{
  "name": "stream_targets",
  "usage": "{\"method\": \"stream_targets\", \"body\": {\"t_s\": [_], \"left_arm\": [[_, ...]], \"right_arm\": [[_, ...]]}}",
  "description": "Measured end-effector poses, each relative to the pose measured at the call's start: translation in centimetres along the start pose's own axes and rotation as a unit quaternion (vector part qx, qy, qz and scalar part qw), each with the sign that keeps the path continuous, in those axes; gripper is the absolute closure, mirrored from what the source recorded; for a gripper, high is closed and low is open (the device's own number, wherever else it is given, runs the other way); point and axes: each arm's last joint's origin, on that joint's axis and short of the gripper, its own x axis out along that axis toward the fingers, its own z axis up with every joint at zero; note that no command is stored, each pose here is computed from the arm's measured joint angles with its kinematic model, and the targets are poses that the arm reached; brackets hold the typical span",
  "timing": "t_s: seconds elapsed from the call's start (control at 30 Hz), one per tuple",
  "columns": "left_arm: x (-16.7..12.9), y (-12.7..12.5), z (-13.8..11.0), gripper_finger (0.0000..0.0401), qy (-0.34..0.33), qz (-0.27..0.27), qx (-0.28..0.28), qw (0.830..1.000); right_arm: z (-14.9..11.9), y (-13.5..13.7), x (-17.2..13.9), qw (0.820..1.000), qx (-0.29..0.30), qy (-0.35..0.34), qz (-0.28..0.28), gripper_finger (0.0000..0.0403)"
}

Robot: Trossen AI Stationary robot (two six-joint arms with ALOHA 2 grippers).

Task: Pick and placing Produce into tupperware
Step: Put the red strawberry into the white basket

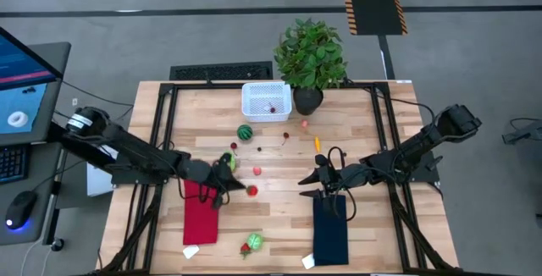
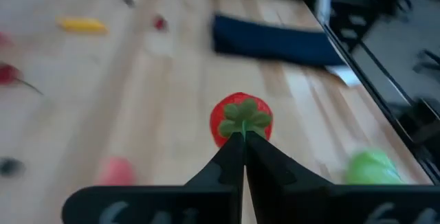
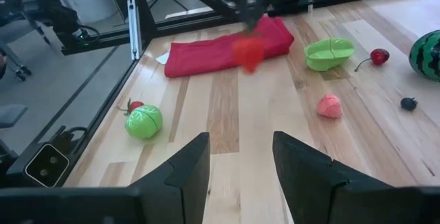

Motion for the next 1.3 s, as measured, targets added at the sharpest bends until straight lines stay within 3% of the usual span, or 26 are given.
{"method": "stream_targets", "body": {"t_s": [0.23,0.43,0.73,0.87,1.07,1.3], "left_arm": [[-1.8,3.6,3.2,0.0401,-0.093,0.072,-0.015,0.993],[-3.3,7.5,4.9,0.0401,-0.157,0.15,-0.041,0.975],[-5.0,13.1,7.0,0.0401,-0.174,0.245,-0.109,0.948],[-5.3,15.2,8.6,0.0401,-0.182,0.262,-0.135,0.938],[-3.7,18.8,10.2,0.0401,-0.141,0.264,-0.172,0.938],[0.3,22.8,10.2,0.0401,-0.027,0.282,-0.213,0.935]], "right_arm": [[0.0,0.0,0.0,1.0,0.0,-0.001,0.0,0.0221],[0.0,0.0,0.0,1.0,0.0,-0.001,0.0,0.0221],[0.0,0.0,0.0,1.0,0.0,-0.001,0.001,0.0221],[0.0,0.0,0.0,1.0,0.0,-0.001,0.001,0.0221],[0.0,0.0,0.0,1.0,0.0,-0.001,0.0,0.0221],[0.0,0.0,0.0,1.0,0.0,-0.001,0.001,0.0221]]}}
